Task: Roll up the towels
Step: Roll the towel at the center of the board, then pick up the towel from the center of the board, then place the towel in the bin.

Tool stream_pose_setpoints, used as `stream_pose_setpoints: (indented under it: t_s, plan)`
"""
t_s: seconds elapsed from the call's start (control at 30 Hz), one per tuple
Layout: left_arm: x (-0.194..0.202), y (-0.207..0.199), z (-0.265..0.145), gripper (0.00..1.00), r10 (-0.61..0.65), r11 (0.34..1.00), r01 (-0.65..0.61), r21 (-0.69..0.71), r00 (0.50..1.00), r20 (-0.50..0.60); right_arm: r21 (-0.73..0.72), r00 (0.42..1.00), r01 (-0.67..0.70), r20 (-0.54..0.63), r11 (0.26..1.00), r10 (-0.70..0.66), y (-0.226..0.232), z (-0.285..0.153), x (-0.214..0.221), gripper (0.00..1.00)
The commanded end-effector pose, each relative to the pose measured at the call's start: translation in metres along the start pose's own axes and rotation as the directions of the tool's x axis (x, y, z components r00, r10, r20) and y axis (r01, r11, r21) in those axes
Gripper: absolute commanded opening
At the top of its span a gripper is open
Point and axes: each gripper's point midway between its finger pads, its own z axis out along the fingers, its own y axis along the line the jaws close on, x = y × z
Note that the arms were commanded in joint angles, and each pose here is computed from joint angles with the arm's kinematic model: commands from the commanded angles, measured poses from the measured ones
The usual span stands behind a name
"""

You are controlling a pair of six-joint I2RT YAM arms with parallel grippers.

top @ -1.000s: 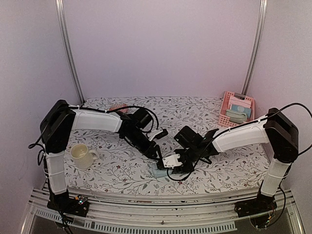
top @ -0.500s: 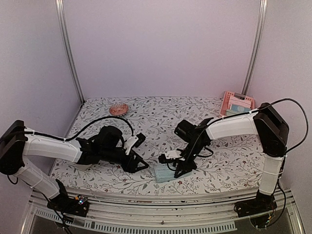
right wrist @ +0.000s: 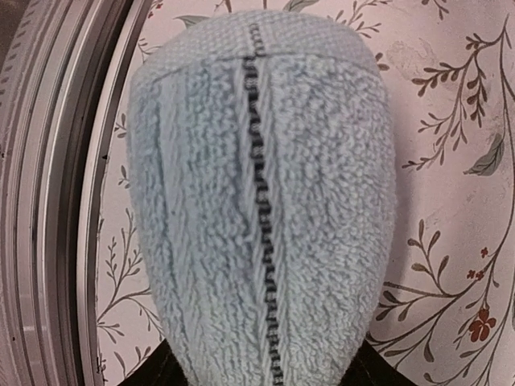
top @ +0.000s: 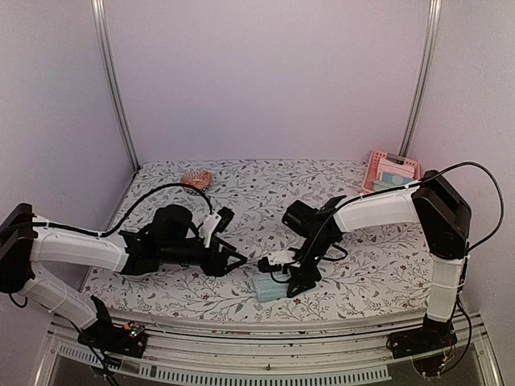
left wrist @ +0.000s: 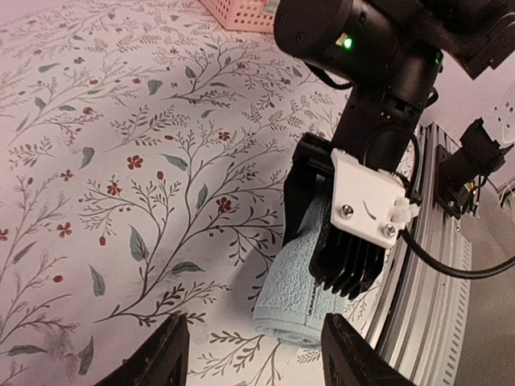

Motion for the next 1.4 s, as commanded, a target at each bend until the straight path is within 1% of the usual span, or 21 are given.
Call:
stream_pose_setpoints:
  t_s: [0.0,0.03,0.07,0.17,0.23,0.37,0.43,0.5,0.63,0.83,0.97,1.17,1.23,1.27,1.37]
  plan:
    - [-0.023,0.000,-0.020,0.57,0.017,0.999,-0.011,-0.050,0.992,0.123,0.039,0.977,-0.027,-0.209,0.999,0.035,0.006,0.022,0.038,0.56]
    - [-0.024,0.001,-0.023,0.57,0.019,0.998,-0.011,-0.061,0.991,0.131,0.056,0.974,-0.017,-0.224,0.998,0.029,0.005,0.023,0.038,0.56]
    - [-0.023,0.002,-0.025,0.57,0.019,0.997,-0.010,-0.070,0.991,0.130,0.067,0.972,-0.006,-0.233,0.998,0.022,0.003,0.025,0.037,0.54]
    - [-0.024,0.005,-0.030,0.57,0.026,0.996,-0.014,-0.094,0.991,0.133,0.087,0.972,-0.008,-0.233,0.996,0.028,-0.002,0.026,0.033,0.34]
    - [-0.023,0.006,-0.032,0.57,0.026,0.995,-0.012,-0.102,0.991,0.132,0.098,0.974,-0.009,-0.225,0.995,0.031,-0.004,0.021,0.028,0.27]
    - [-0.028,0.006,-0.035,0.57,0.034,0.994,-0.019,-0.106,0.989,0.145,0.136,0.981,0.021,-0.193,0.991,0.005,-0.004,-0.003,0.014,0.21]
    - [-0.031,0.005,-0.036,0.57,0.044,0.994,-0.028,-0.108,0.988,0.150,0.154,0.984,0.031,-0.180,0.988,-0.003,-0.005,-0.018,0.010,0.20]
    - [-0.033,0.005,-0.034,0.57,0.049,0.994,-0.033,-0.109,0.987,0.151,0.171,0.987,0.021,-0.160,0.985,0.006,-0.009,-0.034,0.007,0.16]
    - [-0.035,0.003,-0.030,0.57,0.053,0.995,-0.039,-0.092,0.987,0.150,0.211,0.990,-0.021,-0.133,0.977,0.050,-0.024,-0.062,0.014,0.14]
    - [-0.038,-0.005,-0.018,0.57,0.058,0.998,-0.053,-0.044,0.990,0.131,0.290,0.984,-0.125,-0.089,0.949,0.157,-0.059,-0.104,0.045,0.13]
    - [-0.040,-0.008,-0.012,0.57,0.060,0.998,-0.058,-0.022,0.990,0.125,0.367,0.973,-0.175,-0.075,0.914,0.217,-0.084,-0.135,0.071,0.13]
    - [-0.045,-0.016,-0.005,0.57,0.051,0.998,-0.055,0.026,0.990,0.135,0.504,0.952,-0.258,-0.012,0.825,0.305,-0.130,-0.202,0.117,0.13]
    - [-0.045,-0.017,-0.003,0.57,0.048,0.998,-0.052,0.035,0.991,0.129,0.553,0.942,-0.286,0.014,0.782,0.335,-0.146,-0.229,0.136,0.13]
    - [-0.045,-0.018,-0.003,0.57,0.048,0.998,-0.053,0.038,0.991,0.127,0.588,0.933,-0.307,0.033,0.748,0.358,-0.156,-0.248,0.151,0.12]
    - [-0.044,-0.019,-0.001,0.57,0.048,0.998,-0.054,0.045,0.991,0.127,0.655,0.908,-0.353,0.069,0.668,0.412,-0.178,-0.286,0.187,0.12]
